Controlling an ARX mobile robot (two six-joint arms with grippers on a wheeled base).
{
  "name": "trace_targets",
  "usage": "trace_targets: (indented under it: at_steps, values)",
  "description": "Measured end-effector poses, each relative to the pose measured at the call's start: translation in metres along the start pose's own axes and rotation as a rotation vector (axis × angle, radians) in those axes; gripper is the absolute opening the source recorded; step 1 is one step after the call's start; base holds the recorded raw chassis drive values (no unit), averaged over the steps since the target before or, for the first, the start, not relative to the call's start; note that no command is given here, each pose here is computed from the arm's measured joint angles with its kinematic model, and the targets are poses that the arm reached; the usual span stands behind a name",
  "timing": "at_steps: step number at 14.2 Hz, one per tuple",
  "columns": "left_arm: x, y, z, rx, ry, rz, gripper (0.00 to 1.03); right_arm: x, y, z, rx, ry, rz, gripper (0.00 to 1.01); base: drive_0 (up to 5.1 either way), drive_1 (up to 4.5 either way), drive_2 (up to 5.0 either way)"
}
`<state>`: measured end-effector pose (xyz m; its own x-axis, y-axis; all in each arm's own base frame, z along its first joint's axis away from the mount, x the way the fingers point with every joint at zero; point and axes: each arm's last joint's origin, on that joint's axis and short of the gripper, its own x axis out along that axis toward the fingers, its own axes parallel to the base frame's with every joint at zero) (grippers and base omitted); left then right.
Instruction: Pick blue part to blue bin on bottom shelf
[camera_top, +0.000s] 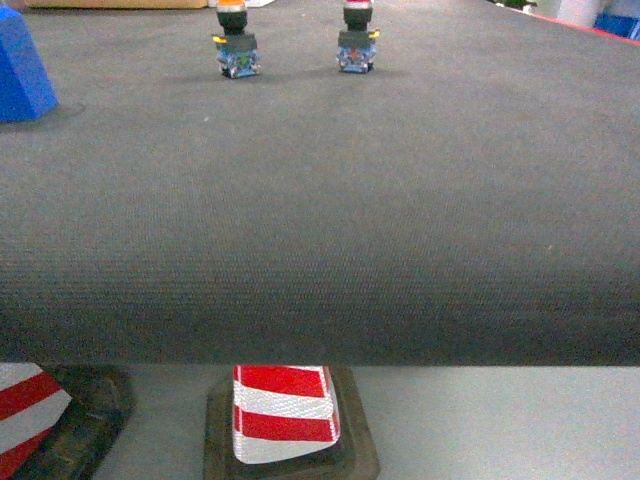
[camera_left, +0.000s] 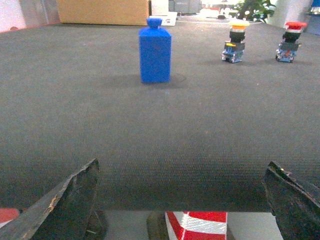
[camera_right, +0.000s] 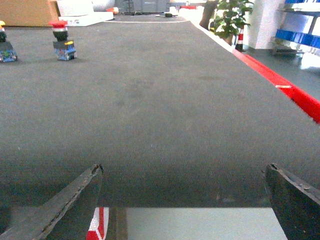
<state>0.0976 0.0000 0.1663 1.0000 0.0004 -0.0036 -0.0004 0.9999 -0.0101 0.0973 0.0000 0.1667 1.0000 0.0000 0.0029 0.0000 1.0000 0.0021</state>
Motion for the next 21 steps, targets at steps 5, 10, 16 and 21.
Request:
trace_targets:
  at_steps: [5,10,16,21]
  values:
    - [0.000,0.000,0.000,0.001,0.000,-0.001,0.98,0.000,0.000,0.000,0.002,0.001,-0.001,0.98,0.0,0.00,0.0]
    - [0.000,0.000,0.000,0.000,0.001,0.002,0.98,0.000,0.000,0.000,0.001,0.003,-0.001,0.98,0.0,0.00,0.0]
    - [0.000,0.000,0.000,0.000,0.000,0.000,0.98,0.000,0.000,0.000,0.001,0.001,0.000,0.98,0.0,0.00,0.0]
    - [0.011,-0.009,-0.003,-0.025,0.230,0.204,0.98,0.000,0.000,0.000,0.000,0.000,0.001,0.98,0.0,0.00,0.0]
